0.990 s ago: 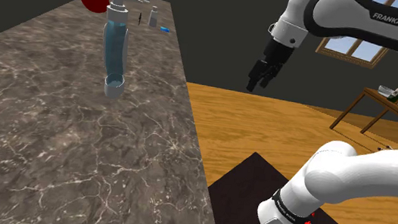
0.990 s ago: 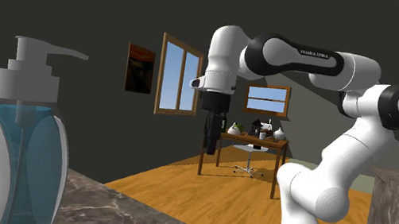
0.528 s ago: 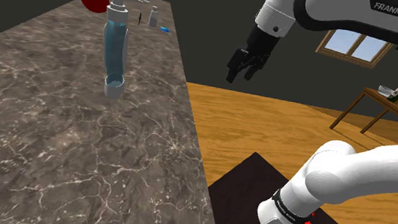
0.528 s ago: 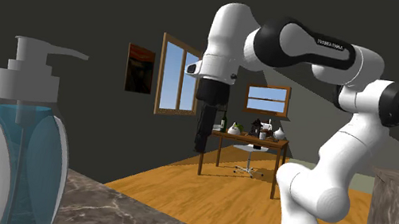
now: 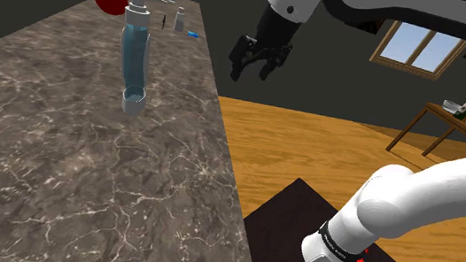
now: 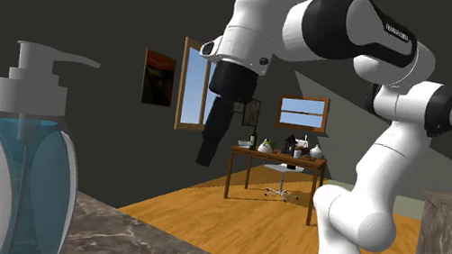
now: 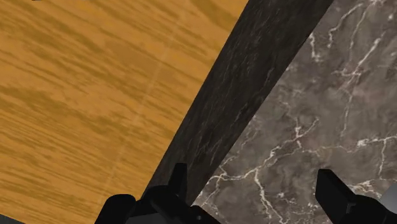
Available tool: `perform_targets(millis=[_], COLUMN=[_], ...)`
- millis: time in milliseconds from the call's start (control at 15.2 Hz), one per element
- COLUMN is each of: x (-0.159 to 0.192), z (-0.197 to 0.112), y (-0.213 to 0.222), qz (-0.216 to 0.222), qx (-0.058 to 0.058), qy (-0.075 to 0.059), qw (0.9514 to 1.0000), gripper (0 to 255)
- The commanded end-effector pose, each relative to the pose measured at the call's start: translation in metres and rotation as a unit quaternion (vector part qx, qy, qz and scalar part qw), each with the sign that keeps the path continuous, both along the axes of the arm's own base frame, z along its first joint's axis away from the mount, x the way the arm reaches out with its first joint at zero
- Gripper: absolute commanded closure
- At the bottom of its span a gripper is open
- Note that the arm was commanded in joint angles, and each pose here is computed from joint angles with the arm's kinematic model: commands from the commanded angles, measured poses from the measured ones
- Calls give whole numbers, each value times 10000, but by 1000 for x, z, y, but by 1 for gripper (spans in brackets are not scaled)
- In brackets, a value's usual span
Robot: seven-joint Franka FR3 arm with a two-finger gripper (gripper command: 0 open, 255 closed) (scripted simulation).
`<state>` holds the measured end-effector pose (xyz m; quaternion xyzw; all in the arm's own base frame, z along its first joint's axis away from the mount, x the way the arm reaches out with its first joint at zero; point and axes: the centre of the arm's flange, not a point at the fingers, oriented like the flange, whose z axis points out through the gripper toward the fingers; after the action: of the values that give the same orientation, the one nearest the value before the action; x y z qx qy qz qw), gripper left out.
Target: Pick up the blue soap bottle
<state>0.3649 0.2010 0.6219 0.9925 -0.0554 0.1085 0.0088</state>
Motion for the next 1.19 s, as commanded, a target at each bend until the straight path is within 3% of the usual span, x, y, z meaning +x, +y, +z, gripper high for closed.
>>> perform_targets(millis=[0, 528, 1122], x=[7, 39, 79], z=[6, 31, 61], y=[24, 120, 226], qz=[-83, -373, -698], qx=[-17, -129, -254], qy=[-124, -613, -1161], qw=[9999, 9973, 9905], gripper=[0, 0, 0])
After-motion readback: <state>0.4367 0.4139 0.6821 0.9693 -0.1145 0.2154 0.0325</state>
